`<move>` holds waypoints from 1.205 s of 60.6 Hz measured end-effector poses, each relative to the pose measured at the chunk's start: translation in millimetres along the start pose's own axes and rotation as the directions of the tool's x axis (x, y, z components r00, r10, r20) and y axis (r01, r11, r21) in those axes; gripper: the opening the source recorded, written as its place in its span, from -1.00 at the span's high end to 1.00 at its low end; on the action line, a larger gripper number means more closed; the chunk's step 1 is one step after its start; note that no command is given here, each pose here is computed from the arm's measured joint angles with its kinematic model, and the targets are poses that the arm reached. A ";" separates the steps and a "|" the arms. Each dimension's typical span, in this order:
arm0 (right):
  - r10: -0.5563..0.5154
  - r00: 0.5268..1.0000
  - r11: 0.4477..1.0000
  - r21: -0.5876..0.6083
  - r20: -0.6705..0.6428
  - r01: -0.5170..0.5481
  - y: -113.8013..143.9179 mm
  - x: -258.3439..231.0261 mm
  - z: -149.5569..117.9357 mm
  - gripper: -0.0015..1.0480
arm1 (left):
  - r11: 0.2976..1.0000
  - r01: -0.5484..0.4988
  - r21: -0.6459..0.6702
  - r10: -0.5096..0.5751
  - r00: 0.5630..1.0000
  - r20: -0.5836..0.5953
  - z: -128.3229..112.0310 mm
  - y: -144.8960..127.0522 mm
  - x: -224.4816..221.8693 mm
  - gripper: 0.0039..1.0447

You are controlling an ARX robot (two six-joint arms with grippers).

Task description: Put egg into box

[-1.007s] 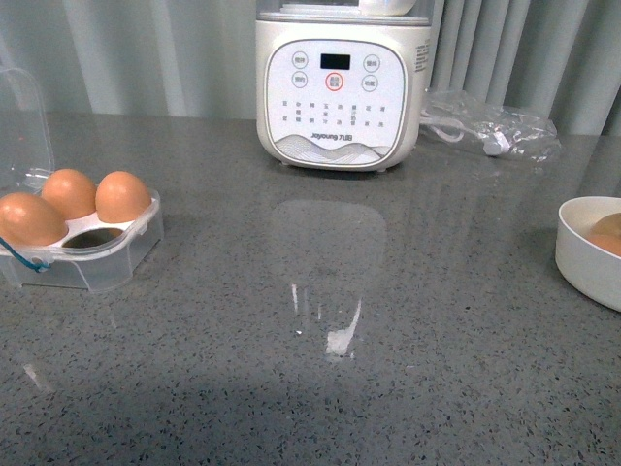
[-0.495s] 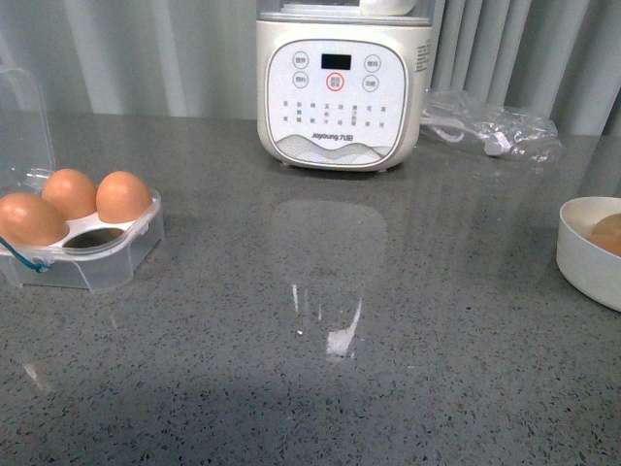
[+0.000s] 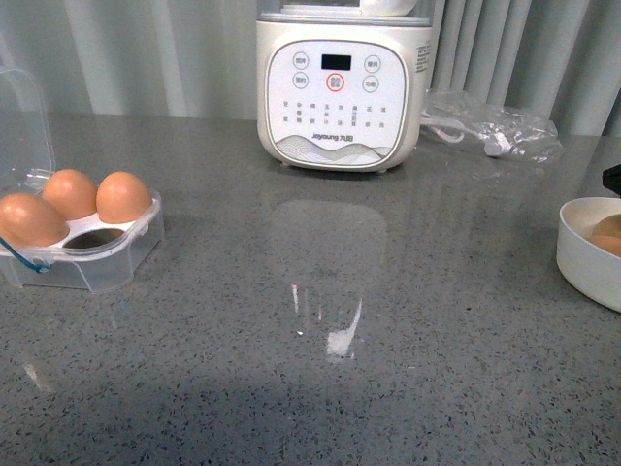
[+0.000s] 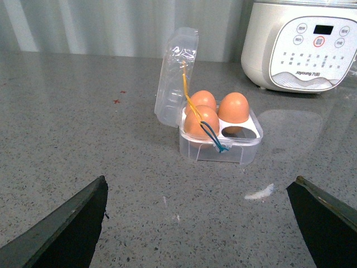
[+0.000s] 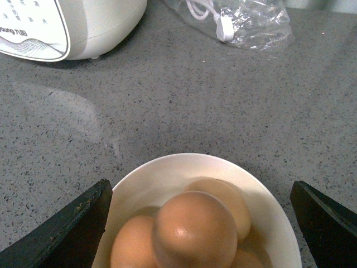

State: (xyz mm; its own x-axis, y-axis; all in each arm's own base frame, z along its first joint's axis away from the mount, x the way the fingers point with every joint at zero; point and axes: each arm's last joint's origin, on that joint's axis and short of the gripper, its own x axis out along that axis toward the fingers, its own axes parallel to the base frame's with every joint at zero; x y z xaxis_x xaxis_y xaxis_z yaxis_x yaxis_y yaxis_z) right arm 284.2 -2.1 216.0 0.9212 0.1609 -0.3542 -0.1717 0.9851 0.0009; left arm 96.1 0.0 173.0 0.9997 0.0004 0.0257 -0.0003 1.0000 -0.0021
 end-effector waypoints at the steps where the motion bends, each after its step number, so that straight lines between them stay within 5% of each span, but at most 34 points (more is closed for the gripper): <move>1: 0.003 1.000 1.000 0.001 -0.001 -0.003 -0.5 0.7 -0.6 -0.86 | 1.000 0.000 0.000 0.000 1.000 0.000 0.0 0.0 0.0 -0.87; 36: 0.024 0.999 1.000 0.015 -0.032 -0.024 -4.2 10.4 -17.6 -0.86 | 1.000 0.000 0.000 0.000 1.000 0.000 0.0 0.0 0.0 -0.87; 59: 0.026 0.999 1.000 -0.007 -0.041 -0.027 -4.5 8.6 -22.0 0.15 | 1.000 0.000 0.000 0.000 1.000 0.000 0.0 0.0 0.0 -0.87; 73: 0.022 1.000 1.000 -0.020 -0.020 -0.023 -3.0 1.7 -15.7 0.18 | 1.000 0.000 0.000 0.000 1.000 0.000 0.0 0.0 0.0 -0.87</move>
State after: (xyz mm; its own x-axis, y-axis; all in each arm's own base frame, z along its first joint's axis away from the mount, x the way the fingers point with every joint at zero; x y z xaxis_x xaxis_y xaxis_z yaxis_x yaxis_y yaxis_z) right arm 280.8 -5.7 200.8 0.9101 0.1815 -0.3726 -0.1995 0.9798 -0.0100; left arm 96.1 0.0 173.0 0.9997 0.0004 0.0257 -0.0003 1.0000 -0.0021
